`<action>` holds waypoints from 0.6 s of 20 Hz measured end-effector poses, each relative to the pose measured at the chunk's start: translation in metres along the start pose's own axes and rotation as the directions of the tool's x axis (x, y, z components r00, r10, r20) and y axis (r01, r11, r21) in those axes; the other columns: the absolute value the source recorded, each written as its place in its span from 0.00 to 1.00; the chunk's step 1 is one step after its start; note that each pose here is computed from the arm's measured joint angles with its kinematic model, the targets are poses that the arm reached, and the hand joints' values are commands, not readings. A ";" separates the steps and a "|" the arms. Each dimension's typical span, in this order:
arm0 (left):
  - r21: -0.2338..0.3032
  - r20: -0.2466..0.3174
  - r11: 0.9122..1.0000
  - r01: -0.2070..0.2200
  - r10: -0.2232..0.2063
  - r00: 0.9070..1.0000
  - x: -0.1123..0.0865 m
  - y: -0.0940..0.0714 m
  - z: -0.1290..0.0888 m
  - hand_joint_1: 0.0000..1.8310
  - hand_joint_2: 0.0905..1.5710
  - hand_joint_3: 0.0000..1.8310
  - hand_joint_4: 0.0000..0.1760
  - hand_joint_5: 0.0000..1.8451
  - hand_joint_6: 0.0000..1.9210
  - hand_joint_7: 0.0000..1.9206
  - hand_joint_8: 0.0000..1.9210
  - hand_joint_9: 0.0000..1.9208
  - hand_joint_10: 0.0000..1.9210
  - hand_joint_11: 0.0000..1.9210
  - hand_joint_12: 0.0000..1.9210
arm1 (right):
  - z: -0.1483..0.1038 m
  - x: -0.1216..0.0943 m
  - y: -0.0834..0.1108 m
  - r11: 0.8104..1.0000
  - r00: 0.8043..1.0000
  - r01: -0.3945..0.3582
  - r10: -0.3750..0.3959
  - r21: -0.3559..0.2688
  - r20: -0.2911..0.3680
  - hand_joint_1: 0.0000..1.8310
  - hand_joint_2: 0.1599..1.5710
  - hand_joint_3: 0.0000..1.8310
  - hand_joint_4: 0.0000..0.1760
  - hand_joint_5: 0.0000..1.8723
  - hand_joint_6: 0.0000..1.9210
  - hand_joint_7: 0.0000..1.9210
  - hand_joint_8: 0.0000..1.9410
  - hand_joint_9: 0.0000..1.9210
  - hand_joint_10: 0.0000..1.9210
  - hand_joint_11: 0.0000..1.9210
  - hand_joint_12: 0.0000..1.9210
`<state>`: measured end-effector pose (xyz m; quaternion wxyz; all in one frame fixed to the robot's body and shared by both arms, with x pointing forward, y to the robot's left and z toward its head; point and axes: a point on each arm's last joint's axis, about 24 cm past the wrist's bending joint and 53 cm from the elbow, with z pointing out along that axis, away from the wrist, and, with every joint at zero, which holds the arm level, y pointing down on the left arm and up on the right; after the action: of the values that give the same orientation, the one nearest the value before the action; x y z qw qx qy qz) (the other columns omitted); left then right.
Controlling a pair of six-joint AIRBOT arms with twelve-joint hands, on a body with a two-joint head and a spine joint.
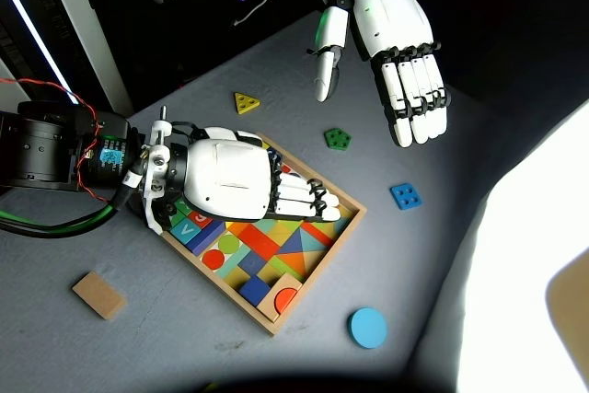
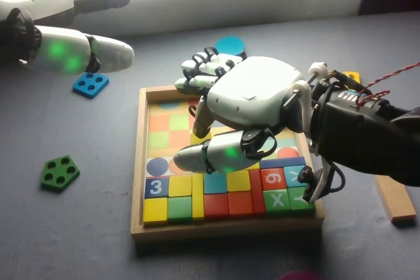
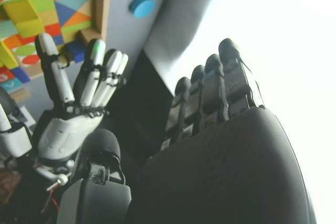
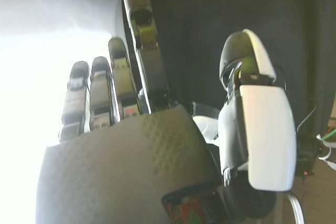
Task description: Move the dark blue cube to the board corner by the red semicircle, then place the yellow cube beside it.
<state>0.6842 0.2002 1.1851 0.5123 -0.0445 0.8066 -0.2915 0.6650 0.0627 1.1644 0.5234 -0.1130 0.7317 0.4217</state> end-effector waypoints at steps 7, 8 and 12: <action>0.002 0.005 1.000 0.001 -0.001 1.000 -0.002 0.000 0.000 0.00 0.79 0.00 0.00 0.02 0.00 0.02 0.00 0.01 0.00 0.00 0.08 | -0.002 0.011 -0.008 1.000 1.000 -0.001 0.001 0.014 -0.018 0.00 0.71 0.00 0.00 0.49 0.00 0.09 0.00 0.00 0.00 0.00 0.00; 0.003 0.004 1.000 0.001 -0.001 1.000 -0.002 -0.001 0.000 0.00 0.80 0.00 0.00 0.02 0.00 0.02 0.00 0.02 0.00 0.00 0.11 | -0.002 0.010 -0.009 1.000 1.000 -0.001 0.001 0.016 -0.016 0.00 0.71 0.00 0.00 0.49 0.00 0.08 0.00 0.00 0.00 0.00 0.00; 0.004 0.006 1.000 0.002 -0.002 1.000 -0.003 -0.001 0.000 0.00 0.79 0.00 0.00 0.03 0.00 0.03 0.00 0.02 0.00 0.00 0.11 | -0.007 0.004 -0.022 0.999 1.000 0.007 -0.007 0.040 -0.009 0.00 0.72 0.00 0.00 0.49 0.00 0.08 0.00 0.00 0.00 0.00 0.00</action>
<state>0.6856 0.2003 1.1878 0.5144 -0.0450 0.8045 -0.2935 0.6723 0.0453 1.1510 0.5237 -0.1069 0.7420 0.4046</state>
